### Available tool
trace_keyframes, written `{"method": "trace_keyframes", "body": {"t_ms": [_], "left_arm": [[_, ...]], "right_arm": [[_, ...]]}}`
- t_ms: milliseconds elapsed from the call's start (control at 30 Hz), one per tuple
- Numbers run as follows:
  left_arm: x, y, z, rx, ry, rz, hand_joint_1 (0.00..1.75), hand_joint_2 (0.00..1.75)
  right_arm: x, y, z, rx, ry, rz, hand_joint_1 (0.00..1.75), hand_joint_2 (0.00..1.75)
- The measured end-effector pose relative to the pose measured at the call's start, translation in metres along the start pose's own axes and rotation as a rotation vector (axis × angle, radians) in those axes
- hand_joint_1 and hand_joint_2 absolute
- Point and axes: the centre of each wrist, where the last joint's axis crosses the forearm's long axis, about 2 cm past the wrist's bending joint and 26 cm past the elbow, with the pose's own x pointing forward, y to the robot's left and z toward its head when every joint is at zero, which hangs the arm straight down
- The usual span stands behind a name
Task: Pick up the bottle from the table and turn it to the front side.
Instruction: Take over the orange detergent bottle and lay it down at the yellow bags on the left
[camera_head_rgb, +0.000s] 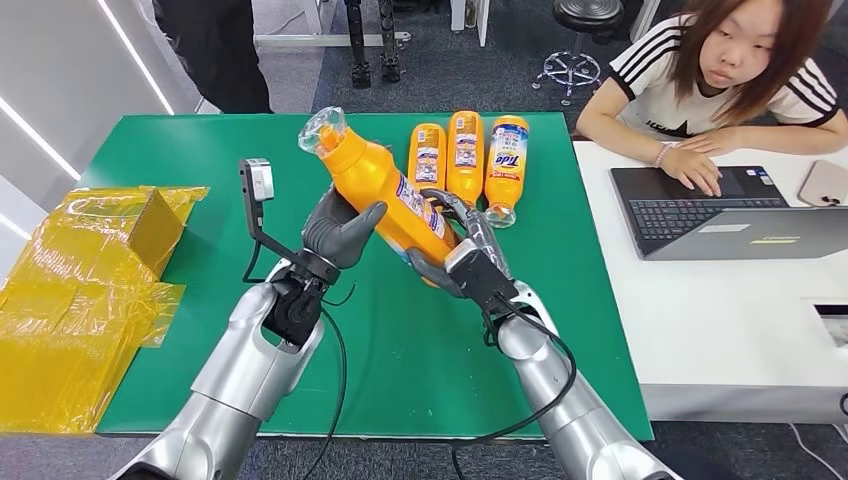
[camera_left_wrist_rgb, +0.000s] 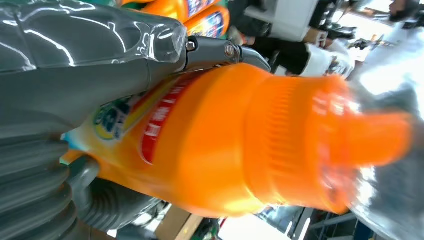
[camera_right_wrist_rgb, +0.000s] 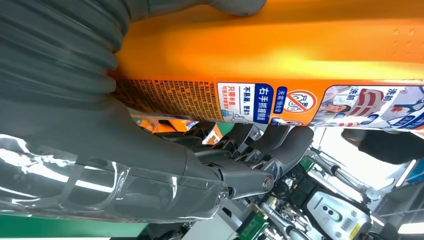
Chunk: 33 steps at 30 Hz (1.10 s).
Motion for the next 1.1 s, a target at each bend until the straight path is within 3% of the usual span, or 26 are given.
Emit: {"method": "trace_keyframes", "body": {"t_ms": [100,300,667,700,800,833,1100], "left_arm": [[-0.002,0.001,0.001,-0.001,0.021,0.063,1.75,1.75],[-0.004,-0.001,0.001,-0.001,0.024,0.133,1.75,1.75],[-0.009,-0.009,-0.001,0.040,-0.010,0.056,1.75,1.75],[-0.010,-0.010,-0.001,0.040,-0.010,0.050,1.75,1.75],[-0.010,-0.012,-0.001,0.038,-0.013,0.033,1.75,1.75],[-0.010,-0.013,-0.001,0.036,-0.017,0.025,1.75,1.75],[-0.012,-0.020,-0.002,0.012,-0.056,-0.071,1.75,1.75]], "right_arm": [[0.000,0.000,-0.002,-0.005,-0.007,0.005,1.75,1.75],[0.000,-0.001,-0.003,-0.022,-0.014,0.003,1.75,1.75],[-0.003,0.000,0.003,-0.034,0.010,0.002,1.71,1.75],[-0.003,0.000,0.003,-0.035,0.011,0.002,1.42,1.75],[-0.004,0.000,0.005,-0.038,0.015,0.002,0.14,1.75],[-0.004,0.000,0.005,-0.037,0.017,0.001,0.00,1.75],[-0.009,0.004,0.017,-0.033,0.054,-0.009,0.00,1.75]]}}
